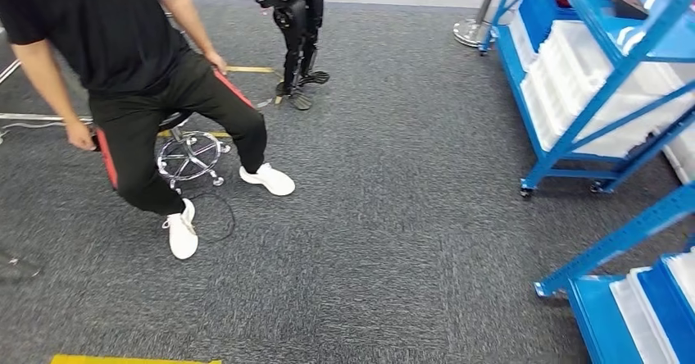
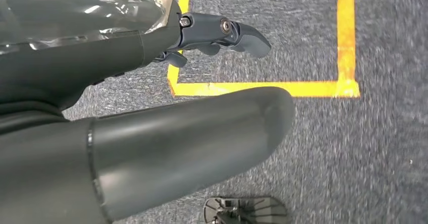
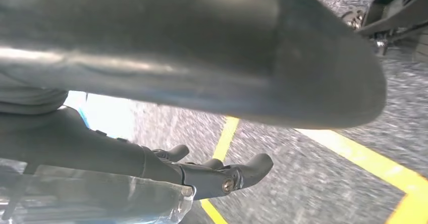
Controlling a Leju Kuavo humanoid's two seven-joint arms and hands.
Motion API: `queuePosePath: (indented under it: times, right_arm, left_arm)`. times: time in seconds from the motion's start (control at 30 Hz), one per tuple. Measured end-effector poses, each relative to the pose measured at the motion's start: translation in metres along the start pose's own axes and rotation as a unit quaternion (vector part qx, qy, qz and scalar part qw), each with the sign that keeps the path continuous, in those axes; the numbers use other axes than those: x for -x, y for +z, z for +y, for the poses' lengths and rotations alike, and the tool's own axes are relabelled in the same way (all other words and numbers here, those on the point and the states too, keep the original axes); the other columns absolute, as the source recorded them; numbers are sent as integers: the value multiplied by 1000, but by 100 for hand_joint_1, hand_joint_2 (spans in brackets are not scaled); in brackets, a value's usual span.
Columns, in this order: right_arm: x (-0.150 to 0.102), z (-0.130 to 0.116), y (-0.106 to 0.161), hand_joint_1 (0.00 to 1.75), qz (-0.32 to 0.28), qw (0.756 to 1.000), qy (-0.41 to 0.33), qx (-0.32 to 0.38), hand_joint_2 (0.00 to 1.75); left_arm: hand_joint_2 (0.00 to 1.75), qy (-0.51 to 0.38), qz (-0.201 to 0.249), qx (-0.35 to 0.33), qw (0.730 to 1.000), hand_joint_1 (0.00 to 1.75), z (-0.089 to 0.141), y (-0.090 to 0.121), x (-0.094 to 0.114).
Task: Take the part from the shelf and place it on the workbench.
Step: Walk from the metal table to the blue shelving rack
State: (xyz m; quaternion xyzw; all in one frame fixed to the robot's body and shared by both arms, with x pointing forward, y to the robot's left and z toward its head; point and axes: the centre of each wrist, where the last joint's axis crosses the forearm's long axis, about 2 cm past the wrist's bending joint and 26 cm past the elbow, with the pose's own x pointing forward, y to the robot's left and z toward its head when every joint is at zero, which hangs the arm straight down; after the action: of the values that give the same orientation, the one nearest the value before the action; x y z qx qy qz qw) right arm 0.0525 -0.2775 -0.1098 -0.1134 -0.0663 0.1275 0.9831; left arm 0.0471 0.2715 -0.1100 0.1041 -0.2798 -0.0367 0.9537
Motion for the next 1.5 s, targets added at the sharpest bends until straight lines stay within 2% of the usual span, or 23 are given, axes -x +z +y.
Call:
queuePosePath:
  times: [0.3,0.53,1.33,1.5]
  right_arm:
    - [1,0,0,0,-1,1000,5,1,0]
    - [1,-1,0,0,-3,1000,8,2,0]
    - [1,-1,0,0,-4,1000,9,2,0]
    - [0,-1,0,0,-4,1000,8,2,0]
  left_arm:
    - [0,2,-3,1,1000,0,-2,-2,-5]
    - [0,1,4,2,1000,0,-4,2,2]
    - [0,3,-2,1,1000,0,-4,0,-4]
    - [0,2,2,2,1000,0,-5,2,1]
